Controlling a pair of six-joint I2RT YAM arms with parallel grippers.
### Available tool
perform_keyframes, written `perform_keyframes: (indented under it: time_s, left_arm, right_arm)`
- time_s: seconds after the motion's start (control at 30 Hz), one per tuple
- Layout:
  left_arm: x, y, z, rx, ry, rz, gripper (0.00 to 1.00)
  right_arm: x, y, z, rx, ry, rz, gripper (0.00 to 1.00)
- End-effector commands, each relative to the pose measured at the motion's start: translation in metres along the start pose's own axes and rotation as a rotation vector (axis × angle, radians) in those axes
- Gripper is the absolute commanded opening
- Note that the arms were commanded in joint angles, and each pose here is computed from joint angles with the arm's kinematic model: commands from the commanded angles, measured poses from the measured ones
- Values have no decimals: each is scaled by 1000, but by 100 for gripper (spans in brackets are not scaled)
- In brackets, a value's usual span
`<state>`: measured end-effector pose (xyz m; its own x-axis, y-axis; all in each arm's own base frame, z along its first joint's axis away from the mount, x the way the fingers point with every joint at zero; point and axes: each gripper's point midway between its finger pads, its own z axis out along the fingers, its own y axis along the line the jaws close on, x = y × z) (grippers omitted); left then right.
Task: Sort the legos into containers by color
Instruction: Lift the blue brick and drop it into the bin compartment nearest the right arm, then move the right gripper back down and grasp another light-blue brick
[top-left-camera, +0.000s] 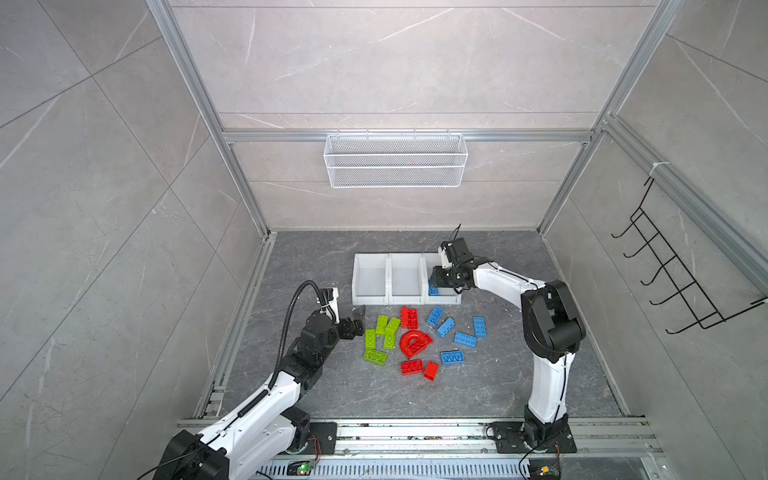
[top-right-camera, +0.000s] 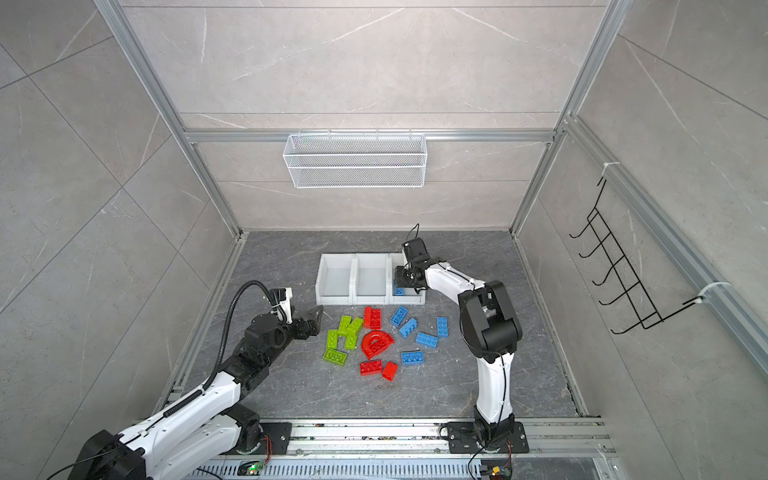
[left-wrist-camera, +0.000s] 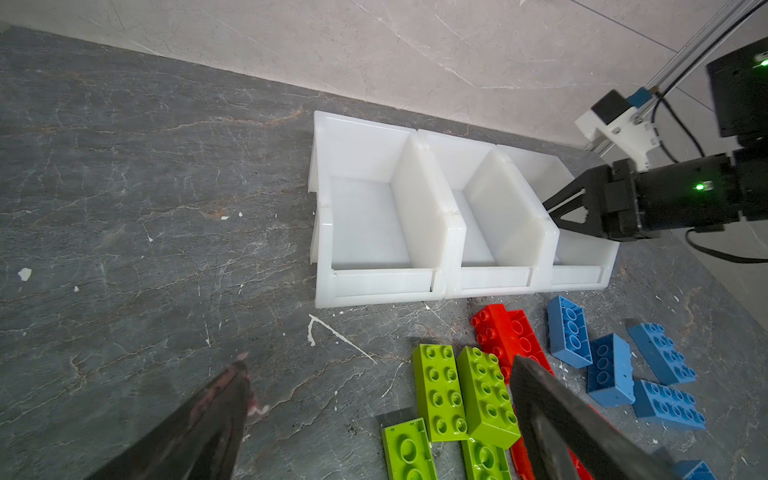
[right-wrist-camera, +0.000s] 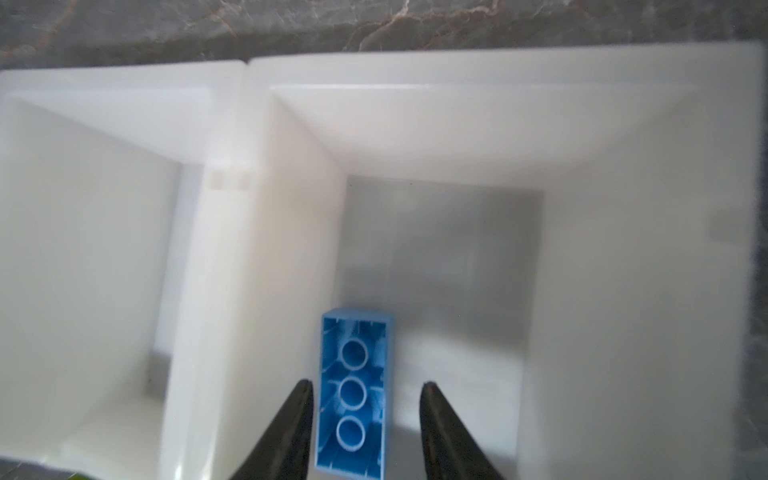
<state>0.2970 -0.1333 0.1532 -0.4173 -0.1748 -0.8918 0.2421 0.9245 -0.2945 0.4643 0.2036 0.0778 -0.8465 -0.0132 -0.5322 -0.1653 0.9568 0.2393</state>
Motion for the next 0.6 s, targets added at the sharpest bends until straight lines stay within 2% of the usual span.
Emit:
perform_keyframes:
  time_s: [0.0, 0.17, 0.3, 0.57]
  left_arm:
    - [-12, -4, -3, 11, -53, 19, 100]
    - [-13, -6, -3, 23, -54, 19, 100]
    - [-14, -7, -4, 31, -58, 18, 100]
    - [-14, -11, -5, 50, -56, 14, 100]
  right_arm:
    - [-20, 16, -59, -25, -105, -51, 45]
    - [-1, 7, -111, 27, -127, -96, 45]
    - [29, -14, -134, 97, -125, -82, 48]
    - [97, -58, -131, 237, -32, -12, 51]
